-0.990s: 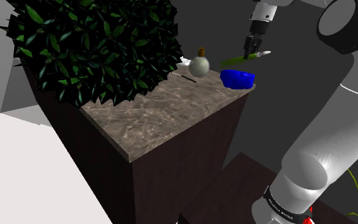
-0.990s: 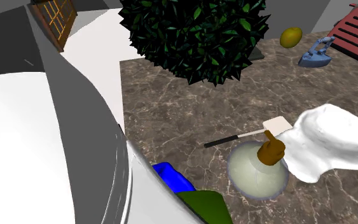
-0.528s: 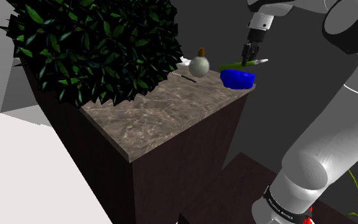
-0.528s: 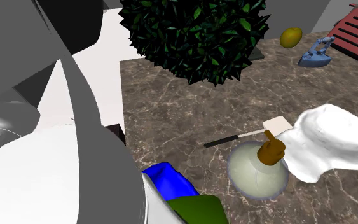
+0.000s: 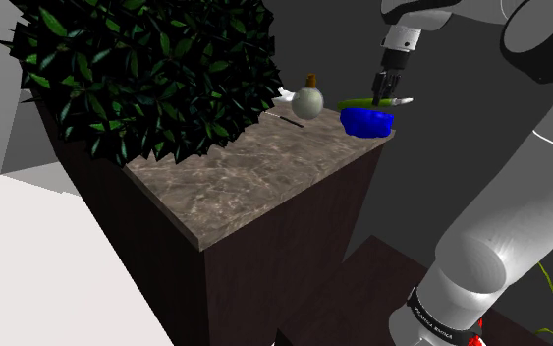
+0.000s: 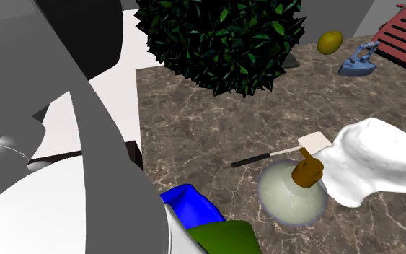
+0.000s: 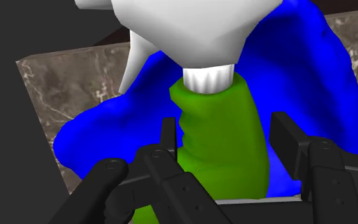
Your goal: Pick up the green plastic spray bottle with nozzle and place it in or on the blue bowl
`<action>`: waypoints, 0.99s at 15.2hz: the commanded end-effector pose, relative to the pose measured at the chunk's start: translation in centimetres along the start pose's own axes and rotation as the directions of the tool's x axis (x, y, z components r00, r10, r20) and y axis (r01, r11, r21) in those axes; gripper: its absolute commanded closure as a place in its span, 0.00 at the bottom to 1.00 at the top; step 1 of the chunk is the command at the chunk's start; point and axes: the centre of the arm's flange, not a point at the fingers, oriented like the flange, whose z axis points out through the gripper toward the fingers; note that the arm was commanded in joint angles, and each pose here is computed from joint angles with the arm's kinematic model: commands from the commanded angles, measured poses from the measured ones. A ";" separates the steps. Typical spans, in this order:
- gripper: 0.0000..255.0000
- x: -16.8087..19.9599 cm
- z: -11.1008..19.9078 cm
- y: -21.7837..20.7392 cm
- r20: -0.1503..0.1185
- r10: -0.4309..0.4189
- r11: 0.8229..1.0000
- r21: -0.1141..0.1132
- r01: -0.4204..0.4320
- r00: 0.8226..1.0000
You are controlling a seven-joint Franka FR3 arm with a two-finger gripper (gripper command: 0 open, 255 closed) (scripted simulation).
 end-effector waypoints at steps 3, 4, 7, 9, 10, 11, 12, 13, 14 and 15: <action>0.00 0.0 0.0 0.0 0.000 0.000 1.000 0.000 0.000 1.000; 0.00 0.0 0.0 0.0 0.000 0.000 1.000 0.000 0.000 1.000; 0.00 0.0 -1.3 0.0 0.000 0.000 1.000 0.000 0.000 1.000; 0.00 0.0 -4.0 0.0 0.000 0.000 1.000 0.000 0.000 1.000; 0.00 0.0 -5.0 0.0 0.000 0.000 1.000 0.000 0.000 1.000; 0.00 0.0 -5.0 0.0 0.000 0.000 1.000 0.000 0.000 1.000; 0.00 0.0 -5.0 0.0 0.000 0.000 1.000 0.000 0.000 1.000; 0.00 0.0 -5.0 0.0 0.000 0.000 1.000 0.000 0.000 1.000; 0.00 0.0 -5.0 0.0 0.000 0.000 1.000 0.000 0.000 1.000; 0.00 0.0 -5.0 0.0 0.000 0.000 1.000 0.000 0.000 1.000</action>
